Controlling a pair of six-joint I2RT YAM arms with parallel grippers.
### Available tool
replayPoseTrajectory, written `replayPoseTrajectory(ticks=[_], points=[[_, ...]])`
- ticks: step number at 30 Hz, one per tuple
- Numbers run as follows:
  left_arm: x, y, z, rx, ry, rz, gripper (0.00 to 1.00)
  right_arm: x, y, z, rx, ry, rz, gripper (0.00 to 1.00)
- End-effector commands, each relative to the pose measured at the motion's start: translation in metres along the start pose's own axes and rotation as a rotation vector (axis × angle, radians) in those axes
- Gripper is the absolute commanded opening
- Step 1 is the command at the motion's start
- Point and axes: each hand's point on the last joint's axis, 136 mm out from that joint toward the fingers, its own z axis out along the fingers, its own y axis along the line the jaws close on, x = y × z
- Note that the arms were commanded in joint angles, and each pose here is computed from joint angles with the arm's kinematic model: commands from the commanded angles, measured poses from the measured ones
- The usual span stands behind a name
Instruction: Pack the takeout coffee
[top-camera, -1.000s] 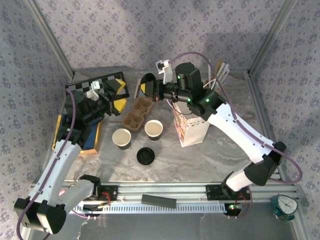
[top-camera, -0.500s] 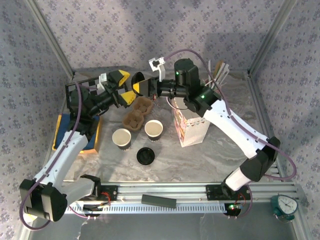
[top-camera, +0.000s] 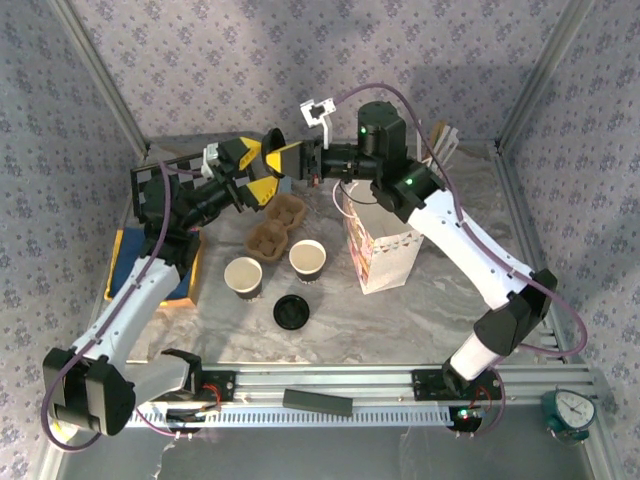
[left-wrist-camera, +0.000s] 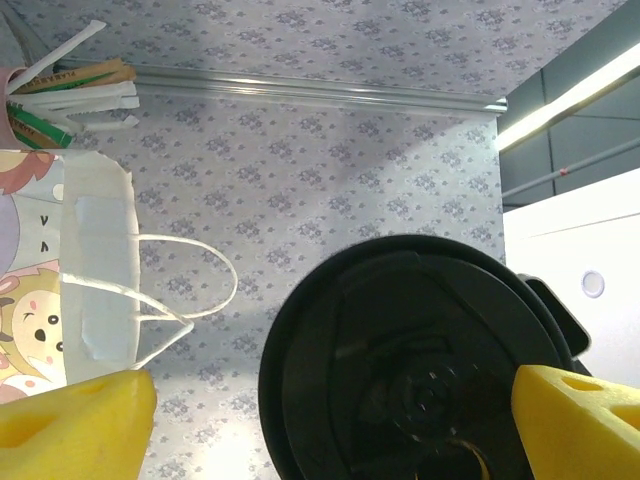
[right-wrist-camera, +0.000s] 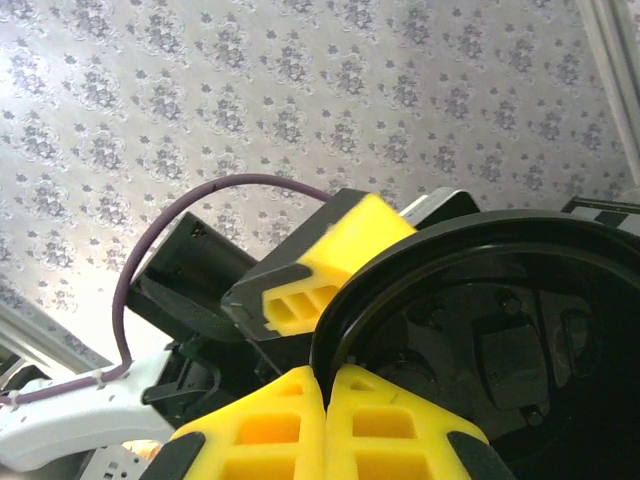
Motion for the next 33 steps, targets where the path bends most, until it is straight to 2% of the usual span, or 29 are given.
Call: replayPoseTrajectory(ticks=[1,10,16,23,33], points=[[0.015,-0.040,0.000,0.091,0.054,0.063,0.91,-0.005,0.011,0.002,-0.060,0.006,-0.039,0.00],[0.022,-0.049,-0.002,0.100,0.072,0.085,0.92,-0.005,0.002,0.006,-0.061,0.016,-0.026,0.00],[0.007,-0.044,-0.015,0.084,-0.009,0.089,0.93,-0.011,-0.010,-0.001,-0.025,-0.009,-0.010,0.00],[0.016,-0.044,-0.010,0.070,0.069,0.081,0.93,-0.006,-0.009,-0.002,-0.063,0.021,-0.009,0.00],[0.024,-0.049,-0.007,0.073,0.118,0.106,0.92,0.003,-0.002,0.005,-0.125,0.091,-0.005,0.00]])
